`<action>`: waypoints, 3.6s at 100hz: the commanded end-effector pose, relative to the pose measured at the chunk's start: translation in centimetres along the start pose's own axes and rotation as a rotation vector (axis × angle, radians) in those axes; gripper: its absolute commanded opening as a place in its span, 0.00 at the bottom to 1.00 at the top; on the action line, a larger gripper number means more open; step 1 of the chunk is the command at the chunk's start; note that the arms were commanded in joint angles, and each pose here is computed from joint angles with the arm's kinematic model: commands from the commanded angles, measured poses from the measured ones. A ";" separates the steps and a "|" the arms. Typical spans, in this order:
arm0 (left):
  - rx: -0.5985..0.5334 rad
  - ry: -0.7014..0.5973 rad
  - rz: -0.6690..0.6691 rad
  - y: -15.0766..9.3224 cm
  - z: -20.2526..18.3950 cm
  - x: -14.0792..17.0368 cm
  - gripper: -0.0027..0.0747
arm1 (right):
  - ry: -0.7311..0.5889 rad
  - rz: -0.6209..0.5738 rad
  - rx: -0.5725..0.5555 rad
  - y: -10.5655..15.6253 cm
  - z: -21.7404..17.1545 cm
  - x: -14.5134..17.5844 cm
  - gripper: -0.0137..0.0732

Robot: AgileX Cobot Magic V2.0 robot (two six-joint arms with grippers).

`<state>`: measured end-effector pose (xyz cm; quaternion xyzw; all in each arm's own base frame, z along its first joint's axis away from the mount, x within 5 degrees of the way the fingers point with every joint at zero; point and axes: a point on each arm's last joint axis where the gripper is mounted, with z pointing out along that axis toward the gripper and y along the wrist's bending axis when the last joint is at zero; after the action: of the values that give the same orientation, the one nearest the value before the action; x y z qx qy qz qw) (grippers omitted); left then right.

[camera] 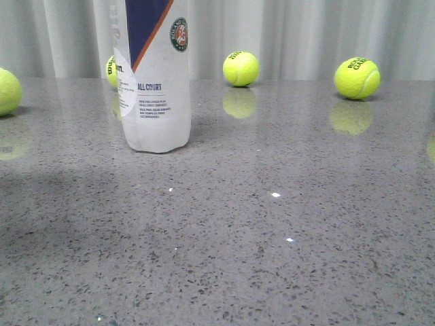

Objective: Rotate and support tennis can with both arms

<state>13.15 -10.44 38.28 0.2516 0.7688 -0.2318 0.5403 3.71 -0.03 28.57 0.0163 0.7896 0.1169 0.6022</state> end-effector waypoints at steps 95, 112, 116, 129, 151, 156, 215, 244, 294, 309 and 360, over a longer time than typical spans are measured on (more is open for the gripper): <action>-0.144 -0.234 0.136 1.5 -3.6 7.6 0.01 | -0.094 -0.018 -0.019 0.3 -0.3 -1.4 0.08; -0.273 -0.309 0.120 2.8 -4.3 9.9 0.01 | -0.094 -0.018 -0.019 0.3 -0.3 -1.4 0.08; -0.304 -0.317 0.116 3.0 -4.5 10.7 0.01 | -0.094 -0.018 -0.019 0.3 -0.3 -1.4 0.08; -0.386 -0.339 0.093 3.5 -5.3 13.1 0.01 | -0.094 -0.018 -0.019 0.3 -0.3 -1.4 0.08; -0.530 -0.386 0.056 3.9 -6.3 17.2 0.01 | -0.094 -0.018 -0.019 0.3 -0.3 -1.4 0.08; -0.562 -0.397 0.055 4.0 -6.4 18.0 0.01 | -0.094 -0.018 -0.019 0.3 -0.3 -1.4 0.08; -0.604 -0.395 0.003 4.2 -6.0 21.0 0.01 | -0.093 -0.018 -0.018 0.3 -0.2 -1.4 0.08; -0.604 -0.395 0.003 4.2 -6.0 21.0 0.01 | -0.093 -0.018 -0.018 0.3 -0.2 -1.4 0.08; -0.604 -0.395 0.003 4.2 -6.0 21.0 0.01 | -0.117 -0.032 -0.021 0.3 0.1 -1.2 0.08; -0.604 -0.395 0.003 4.2 -6.0 21.0 0.01 | -0.175 -0.008 0.005 0.2 1.1 -0.2 0.08; -0.604 -0.395 0.003 4.2 -6.0 21.0 0.01 | -0.415 -0.182 0.243 -2.3 3.6 5.9 0.08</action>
<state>5.56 -0.60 20.59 0.0409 0.7061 -0.0327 0.7062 6.08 -0.66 20.74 0.0462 0.6990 -0.0302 0.7130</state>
